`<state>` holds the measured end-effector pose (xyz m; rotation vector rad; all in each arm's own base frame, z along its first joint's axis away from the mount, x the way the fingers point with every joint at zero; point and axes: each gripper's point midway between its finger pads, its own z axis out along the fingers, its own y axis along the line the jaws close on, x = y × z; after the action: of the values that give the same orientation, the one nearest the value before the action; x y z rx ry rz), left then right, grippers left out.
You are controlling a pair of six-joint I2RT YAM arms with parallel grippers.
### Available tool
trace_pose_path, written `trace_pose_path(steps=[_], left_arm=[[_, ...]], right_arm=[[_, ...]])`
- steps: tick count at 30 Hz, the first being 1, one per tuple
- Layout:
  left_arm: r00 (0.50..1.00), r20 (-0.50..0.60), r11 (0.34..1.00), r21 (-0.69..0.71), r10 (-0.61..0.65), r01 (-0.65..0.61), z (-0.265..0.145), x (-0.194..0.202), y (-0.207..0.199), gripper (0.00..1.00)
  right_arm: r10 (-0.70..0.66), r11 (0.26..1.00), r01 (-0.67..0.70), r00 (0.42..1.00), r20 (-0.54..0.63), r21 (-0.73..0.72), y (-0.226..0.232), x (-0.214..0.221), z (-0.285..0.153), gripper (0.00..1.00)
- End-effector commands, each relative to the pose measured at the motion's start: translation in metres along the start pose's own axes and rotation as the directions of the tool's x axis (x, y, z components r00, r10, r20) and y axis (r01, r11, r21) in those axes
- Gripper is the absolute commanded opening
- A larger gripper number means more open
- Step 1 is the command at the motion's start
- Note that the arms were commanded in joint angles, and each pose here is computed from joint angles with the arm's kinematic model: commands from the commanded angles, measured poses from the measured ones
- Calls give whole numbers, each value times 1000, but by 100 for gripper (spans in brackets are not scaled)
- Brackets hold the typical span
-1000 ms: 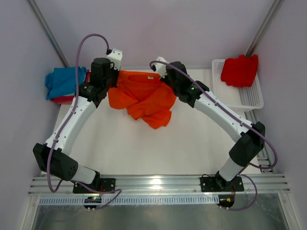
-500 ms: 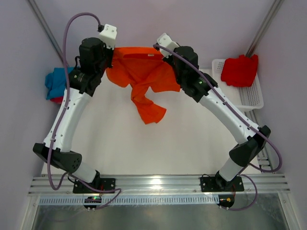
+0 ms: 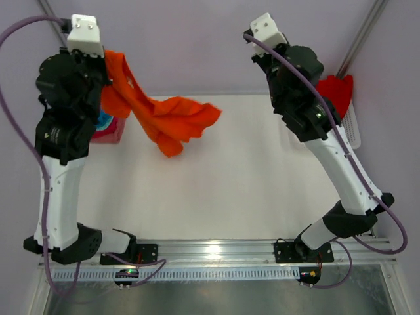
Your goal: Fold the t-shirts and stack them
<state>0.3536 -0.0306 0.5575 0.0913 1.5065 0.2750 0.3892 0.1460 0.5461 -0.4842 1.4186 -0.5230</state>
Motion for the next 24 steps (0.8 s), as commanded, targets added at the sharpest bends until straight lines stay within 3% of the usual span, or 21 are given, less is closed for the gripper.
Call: trace_pose_path(steps=[1, 5, 10, 11, 14, 15, 18, 24], left_arm=[[991, 125, 996, -69, -56, 65, -46, -44, 42, 0], [990, 111, 996, -11, -85, 87, -50, -38, 32, 0], [997, 50, 998, 26, -54, 53, -35, -15, 14, 0], [998, 42, 998, 37, -50, 49, -32, -12, 10, 0], [999, 5, 997, 58, -43, 42, -22, 3, -1, 0], [999, -3, 997, 72, -39, 39, -19, 6, -6, 0], [999, -44, 994, 101, -30, 34, -8, 23, -20, 0], [995, -97, 988, 149, -29, 43, 5, 44, -40, 0]], right_arm=[[83, 993, -88, 995, 60, 80, -62, -22, -39, 3], [107, 994, -107, 992, 68, 2, -44, -23, -42, 3], [124, 977, -119, 992, 22, -178, 15, -7, -35, 4], [133, 968, -126, 991, 18, -216, 25, -6, -35, 12], [156, 911, -142, 988, 6, -386, 68, -4, -39, 23], [162, 874, -141, 987, 6, -465, 86, -4, -43, 41], [196, 778, -167, 980, -19, -606, 123, -4, -54, 65], [245, 637, -221, 966, -78, -738, 168, -3, -66, 76]])
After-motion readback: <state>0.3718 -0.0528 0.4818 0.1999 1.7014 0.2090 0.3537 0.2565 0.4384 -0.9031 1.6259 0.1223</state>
